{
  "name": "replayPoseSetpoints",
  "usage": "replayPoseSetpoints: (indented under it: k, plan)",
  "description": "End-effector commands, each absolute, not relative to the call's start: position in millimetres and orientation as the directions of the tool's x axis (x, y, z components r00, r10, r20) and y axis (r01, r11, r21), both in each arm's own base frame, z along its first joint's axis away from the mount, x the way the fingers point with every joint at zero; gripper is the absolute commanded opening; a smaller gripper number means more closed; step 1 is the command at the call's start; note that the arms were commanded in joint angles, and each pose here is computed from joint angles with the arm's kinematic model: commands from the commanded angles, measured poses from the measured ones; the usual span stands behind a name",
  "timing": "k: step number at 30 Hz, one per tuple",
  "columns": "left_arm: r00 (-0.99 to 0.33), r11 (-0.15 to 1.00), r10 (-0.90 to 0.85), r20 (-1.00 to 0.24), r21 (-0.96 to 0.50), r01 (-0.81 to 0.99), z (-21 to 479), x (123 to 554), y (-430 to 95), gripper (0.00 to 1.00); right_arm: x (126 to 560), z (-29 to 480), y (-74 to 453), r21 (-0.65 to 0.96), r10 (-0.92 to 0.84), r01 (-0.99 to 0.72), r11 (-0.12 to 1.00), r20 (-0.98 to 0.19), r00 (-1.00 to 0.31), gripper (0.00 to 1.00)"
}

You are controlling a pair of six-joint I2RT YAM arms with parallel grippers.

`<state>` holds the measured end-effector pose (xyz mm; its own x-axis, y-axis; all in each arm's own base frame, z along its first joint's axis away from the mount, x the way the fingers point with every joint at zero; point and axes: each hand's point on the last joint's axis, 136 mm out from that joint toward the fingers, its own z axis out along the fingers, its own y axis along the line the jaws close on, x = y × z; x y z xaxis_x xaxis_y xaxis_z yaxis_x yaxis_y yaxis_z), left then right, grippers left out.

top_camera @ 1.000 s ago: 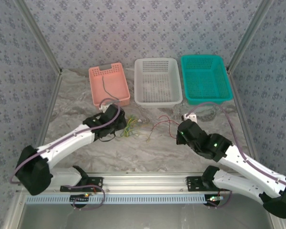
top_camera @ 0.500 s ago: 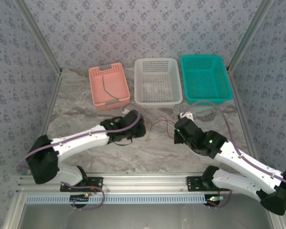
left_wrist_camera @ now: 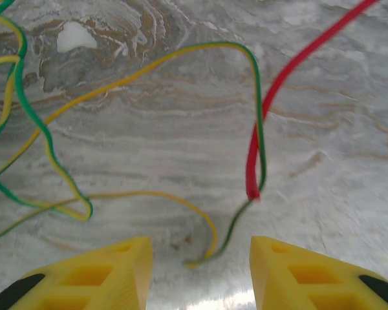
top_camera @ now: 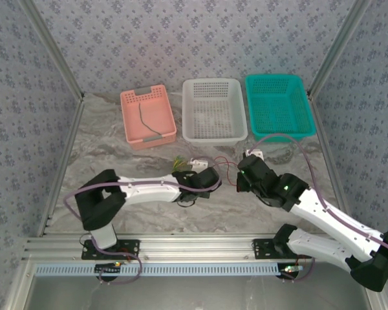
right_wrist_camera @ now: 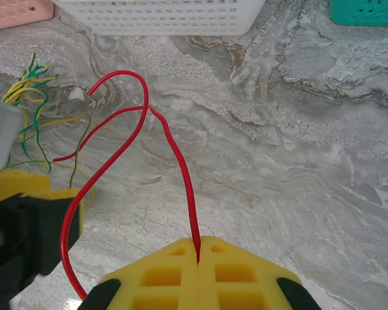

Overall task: Untangle the cables
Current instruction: Untie the cable, then straighten the cable.

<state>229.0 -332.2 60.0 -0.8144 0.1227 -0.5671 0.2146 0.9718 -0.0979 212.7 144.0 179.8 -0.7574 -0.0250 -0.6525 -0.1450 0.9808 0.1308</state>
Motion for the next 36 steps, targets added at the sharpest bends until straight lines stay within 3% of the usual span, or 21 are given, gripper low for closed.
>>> replayPoseSetpoints:
  k: [1,3,4,5,9,14,19,23,28,29,32,34,36]
  plan:
    - [-0.767,0.977,0.152,-0.623,-0.021,0.212,64.6,242.1,-331.9,0.43,210.4,186.7,143.4,0.153,-0.006,-0.137,0.979,-0.645,-0.764,0.00]
    - [-0.754,0.981,0.145,-0.641,-0.008,0.195,65.4,246.8,-331.0,0.28,209.8,185.0,143.6,0.151,-0.009,-0.137,0.979,-0.642,-0.767,0.00]
    - [-0.744,0.983,0.139,-0.653,0.003,0.181,68.1,249.2,-327.8,0.10,209.6,183.5,142.8,0.148,-0.010,-0.136,0.980,-0.639,-0.769,0.00]
    - [-0.743,0.985,0.128,-0.657,-0.003,0.173,72.1,249.0,-325.8,0.00,209.8,181.4,141.8,0.143,-0.011,-0.132,0.981,-0.637,-0.771,0.00]
    - [-0.701,0.987,0.055,-0.711,-0.066,0.144,110.6,249.3,-308.2,0.00,208.5,164.9,131.1,0.111,-0.013,-0.102,0.988,-0.612,-0.791,0.00]
    - [-0.749,0.946,-0.086,-0.657,-0.289,0.145,134.7,249.9,-284.0,0.00,207.9,139.6,108.3,0.075,0.049,0.008,0.997,-0.559,-0.828,0.00]
    - [-0.781,0.884,-0.227,-0.582,-0.460,0.085,134.9,255.5,-256.4,0.00,211.0,131.4,87.7,0.030,0.095,0.094,0.995,-0.550,-0.830,0.00]
    - [-0.819,0.866,-0.253,-0.515,-0.498,0.045,117.7,258.3,-248.4,0.00,217.0,147.7,100.6,0.085,0.077,0.031,0.996,-0.616,-0.784,0.00]
    - [-0.844,0.860,-0.254,-0.473,-0.509,0.027,102.2,261.0,-259.7,0.00,216.5,159.3,95.7,0.042,0.049,0.028,0.999,-0.642,-0.765,0.00]
    - [-0.853,0.858,-0.252,-0.458,-0.513,0.022,100.0,261.1,-263.7,0.03,216.6,162.7,99.3,0.061,0.052,0.016,0.998,-0.656,-0.753,0.00]
    - [-0.857,0.860,-0.240,-0.456,-0.509,0.030,110.6,259.2,-273.4,0.38,216.0,176.0,111.1,0.072,-0.006,-0.079,0.994,-0.703,-0.711,0.00]
    - [-0.840,0.861,-0.249,-0.482,-0.508,0.037,130.5,256.6,-275.5,0.53,215.2,183.9,116.6,0.060,-0.041,-0.123,0.991,-0.729,-0.684,0.00]
    - [-0.818,0.854,-0.269,-0.508,-0.519,0.042,156.6,252.3,-275.2,0.56,215.8,190.9,120.1,0.034,-0.073,-0.150,0.988,-0.751,-0.656,0.00]
